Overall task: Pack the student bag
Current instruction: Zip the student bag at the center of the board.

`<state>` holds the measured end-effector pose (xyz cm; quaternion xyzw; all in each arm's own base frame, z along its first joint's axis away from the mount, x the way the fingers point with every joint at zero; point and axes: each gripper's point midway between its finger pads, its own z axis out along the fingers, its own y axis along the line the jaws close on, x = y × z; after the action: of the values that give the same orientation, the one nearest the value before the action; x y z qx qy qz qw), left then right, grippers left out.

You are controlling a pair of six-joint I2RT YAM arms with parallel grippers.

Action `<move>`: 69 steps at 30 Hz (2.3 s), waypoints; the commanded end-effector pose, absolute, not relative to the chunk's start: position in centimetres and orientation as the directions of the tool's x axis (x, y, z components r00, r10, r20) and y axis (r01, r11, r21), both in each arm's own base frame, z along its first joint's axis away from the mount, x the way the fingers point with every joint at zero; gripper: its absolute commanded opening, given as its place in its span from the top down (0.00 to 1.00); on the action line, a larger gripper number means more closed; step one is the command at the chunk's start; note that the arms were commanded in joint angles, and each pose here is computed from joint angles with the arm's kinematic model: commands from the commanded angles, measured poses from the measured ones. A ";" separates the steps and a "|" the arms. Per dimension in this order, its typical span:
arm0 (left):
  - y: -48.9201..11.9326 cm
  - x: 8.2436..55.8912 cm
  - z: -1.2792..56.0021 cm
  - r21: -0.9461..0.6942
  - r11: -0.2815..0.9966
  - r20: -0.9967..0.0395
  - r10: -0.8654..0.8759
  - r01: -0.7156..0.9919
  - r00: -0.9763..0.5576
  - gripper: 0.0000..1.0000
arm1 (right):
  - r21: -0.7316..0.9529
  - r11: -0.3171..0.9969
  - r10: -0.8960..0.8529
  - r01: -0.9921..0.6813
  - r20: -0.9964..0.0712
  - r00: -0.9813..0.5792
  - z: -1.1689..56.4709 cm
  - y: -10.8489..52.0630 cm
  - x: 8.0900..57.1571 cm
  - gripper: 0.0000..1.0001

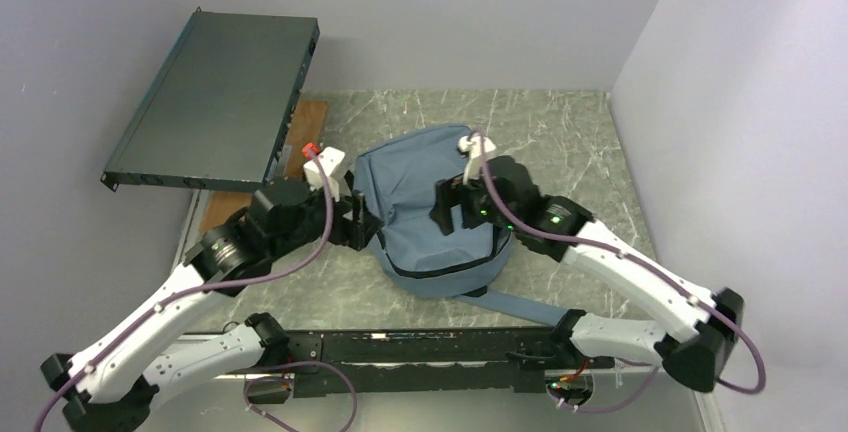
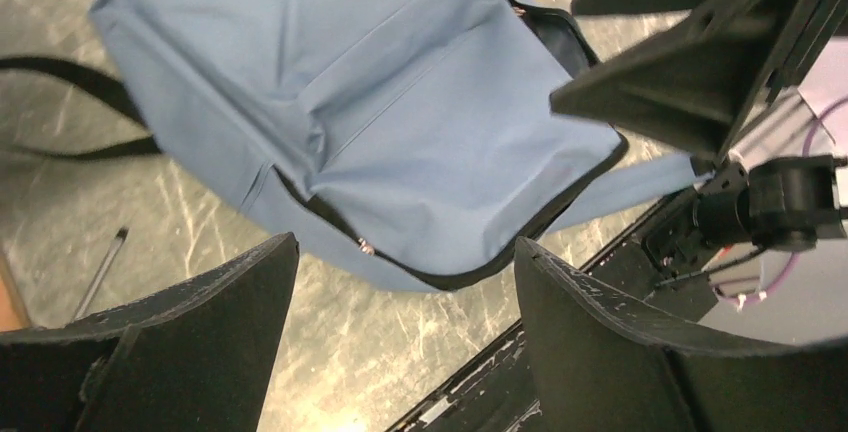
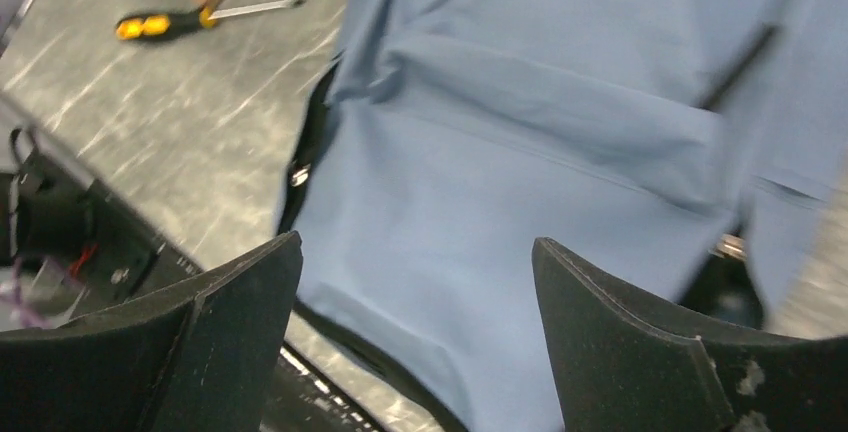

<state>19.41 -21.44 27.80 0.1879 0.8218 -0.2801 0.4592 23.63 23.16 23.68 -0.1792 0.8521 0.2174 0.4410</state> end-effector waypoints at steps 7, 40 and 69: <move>-18.4 18.4 21.1 -0.400 0.860 -0.750 -0.107 0.318 -0.653 0.15 | 0.445 0.641 -0.130 -0.626 -0.740 -0.660 19.9 35.3 21.3 0.24; -16.8 15.7 13.9 -0.475 0.852 -0.663 -0.182 0.221 -0.727 0.12 | 0.454 0.673 -0.168 -0.585 -0.676 -0.718 11.0 40.8 24.8 0.68; -18.4 16.5 13.7 -0.461 0.861 -0.624 -0.143 0.214 -0.768 0.16 | 0.535 0.679 -0.132 -0.502 -0.584 -0.801 11.2 38.8 26.2 0.78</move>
<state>15.64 -17.10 10.95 0.0239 0.9202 -0.2274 0.3178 25.90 37.99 9.70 -0.1606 0.8913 0.3470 0.2436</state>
